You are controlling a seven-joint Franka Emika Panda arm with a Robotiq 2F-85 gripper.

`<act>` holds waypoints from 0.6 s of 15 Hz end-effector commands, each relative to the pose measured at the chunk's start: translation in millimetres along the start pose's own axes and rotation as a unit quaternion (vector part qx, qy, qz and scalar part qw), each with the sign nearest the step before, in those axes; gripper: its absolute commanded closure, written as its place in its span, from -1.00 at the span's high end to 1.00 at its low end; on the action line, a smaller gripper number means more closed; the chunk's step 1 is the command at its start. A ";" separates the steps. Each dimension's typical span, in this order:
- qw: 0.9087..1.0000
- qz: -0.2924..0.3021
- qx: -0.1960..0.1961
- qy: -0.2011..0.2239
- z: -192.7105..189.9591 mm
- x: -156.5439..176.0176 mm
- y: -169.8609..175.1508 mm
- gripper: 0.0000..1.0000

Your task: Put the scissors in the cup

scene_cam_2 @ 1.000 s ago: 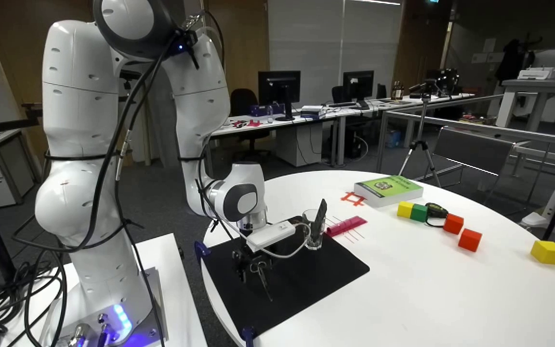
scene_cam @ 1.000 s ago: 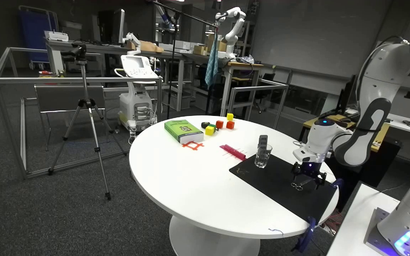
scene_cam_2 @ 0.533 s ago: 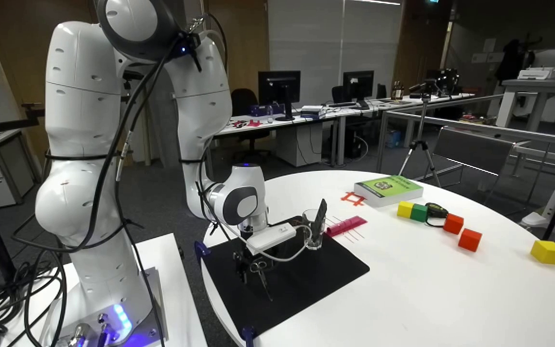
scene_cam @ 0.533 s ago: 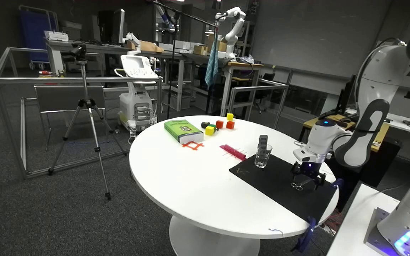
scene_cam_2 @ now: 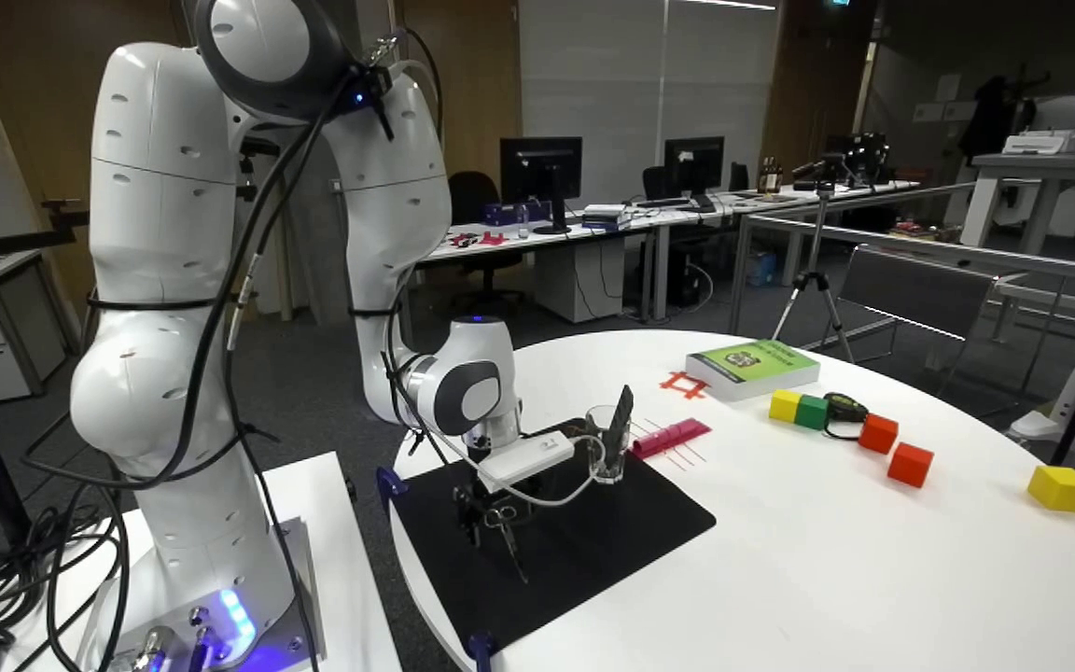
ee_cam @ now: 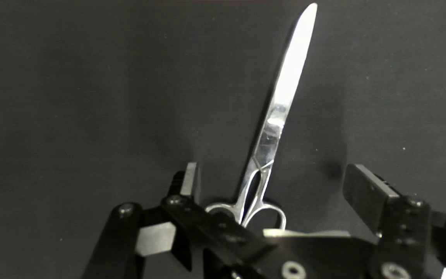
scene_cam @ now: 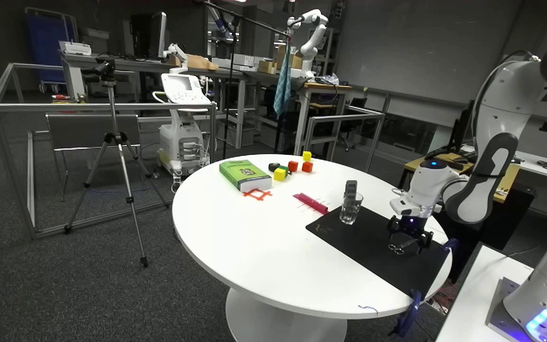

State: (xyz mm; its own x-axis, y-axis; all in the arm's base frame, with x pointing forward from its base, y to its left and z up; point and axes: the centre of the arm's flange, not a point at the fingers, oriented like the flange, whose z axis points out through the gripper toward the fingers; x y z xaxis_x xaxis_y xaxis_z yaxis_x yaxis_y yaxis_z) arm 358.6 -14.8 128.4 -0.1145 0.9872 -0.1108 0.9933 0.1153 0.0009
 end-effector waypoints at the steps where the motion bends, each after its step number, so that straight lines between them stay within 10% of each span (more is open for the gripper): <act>1: 1.000 0.005 0.001 0.006 7.3 10.0 4.6 1.00; 9: 1.000 0.015 -0.009 0.016 -0.3 13.3 11.9 1.00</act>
State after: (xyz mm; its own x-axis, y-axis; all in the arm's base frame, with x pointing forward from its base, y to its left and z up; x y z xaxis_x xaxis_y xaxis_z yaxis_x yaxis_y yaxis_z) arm 362.8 0.3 124.2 -0.1099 0.9896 -0.0931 0.9939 0.1103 -0.0009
